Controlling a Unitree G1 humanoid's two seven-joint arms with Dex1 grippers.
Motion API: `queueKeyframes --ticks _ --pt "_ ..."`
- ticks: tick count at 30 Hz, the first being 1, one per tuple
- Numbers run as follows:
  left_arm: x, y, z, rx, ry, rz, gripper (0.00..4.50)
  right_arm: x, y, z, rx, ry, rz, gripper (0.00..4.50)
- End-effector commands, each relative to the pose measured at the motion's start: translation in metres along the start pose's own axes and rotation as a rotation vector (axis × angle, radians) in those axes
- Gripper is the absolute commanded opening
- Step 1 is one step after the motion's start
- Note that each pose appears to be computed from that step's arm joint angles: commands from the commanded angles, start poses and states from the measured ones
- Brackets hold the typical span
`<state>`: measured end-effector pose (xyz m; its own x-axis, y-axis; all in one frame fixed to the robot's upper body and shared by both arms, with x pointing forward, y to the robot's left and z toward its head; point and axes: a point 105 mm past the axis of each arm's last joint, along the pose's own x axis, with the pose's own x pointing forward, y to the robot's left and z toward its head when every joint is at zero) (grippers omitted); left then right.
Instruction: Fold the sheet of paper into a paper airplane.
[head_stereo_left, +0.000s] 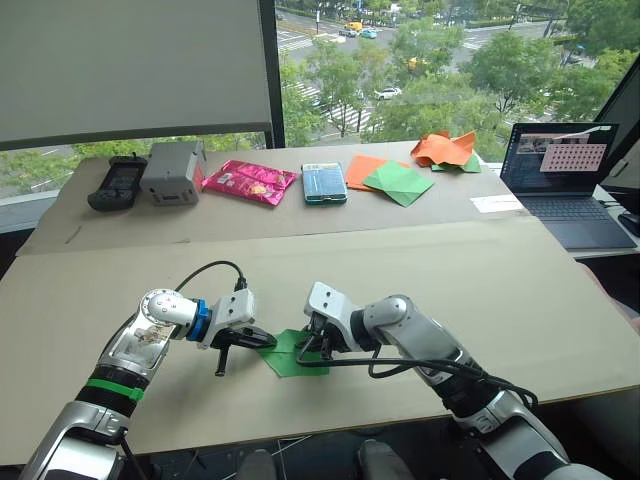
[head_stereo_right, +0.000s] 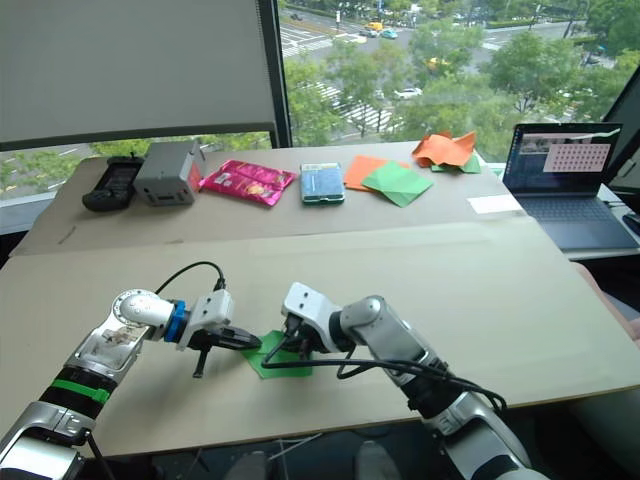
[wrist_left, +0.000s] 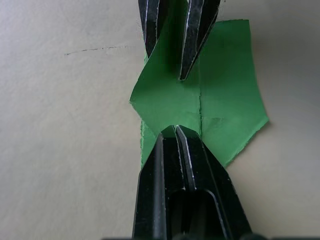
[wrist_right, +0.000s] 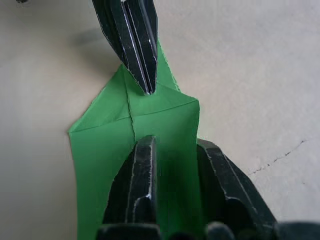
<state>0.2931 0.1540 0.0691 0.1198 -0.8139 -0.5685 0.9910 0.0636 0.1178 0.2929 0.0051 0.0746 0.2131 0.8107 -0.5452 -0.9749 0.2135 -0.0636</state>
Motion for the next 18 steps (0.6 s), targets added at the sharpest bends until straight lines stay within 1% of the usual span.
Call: queueKeyframes --ticks 1,5,8,10,12,15,18 --pt "0.001 -0.001 -0.002 0.019 0.004 0.005 0.0 -0.013 -0.006 0.033 -0.074 -0.125 -0.057 2.28" --pt "0.003 -0.002 -0.005 0.02 0.015 0.009 0.0 -0.024 0.0 0.053 -0.171 -0.213 -0.105 2.28" --pt "0.004 -0.004 -0.007 0.019 0.022 0.007 0.0 -0.024 0.004 0.054 -0.276 -0.215 -0.158 2.28" --pt "0.005 -0.006 -0.011 0.021 0.035 0.005 0.0 -0.022 0.012 0.055 -0.265 -0.25 -0.148 1.75" --pt "0.007 -0.007 -0.013 0.02 0.041 0.005 0.0 -0.016 0.02 0.046 -0.274 -0.223 -0.13 1.11" --pt "0.009 -0.009 -0.013 0.022 0.039 0.003 0.0 -0.003 0.025 0.03 -0.276 -0.178 -0.114 0.11" --pt "0.01 -0.01 -0.011 0.025 0.036 0.004 0.0 0.007 0.027 0.017 -0.282 -0.141 -0.107 0.05"
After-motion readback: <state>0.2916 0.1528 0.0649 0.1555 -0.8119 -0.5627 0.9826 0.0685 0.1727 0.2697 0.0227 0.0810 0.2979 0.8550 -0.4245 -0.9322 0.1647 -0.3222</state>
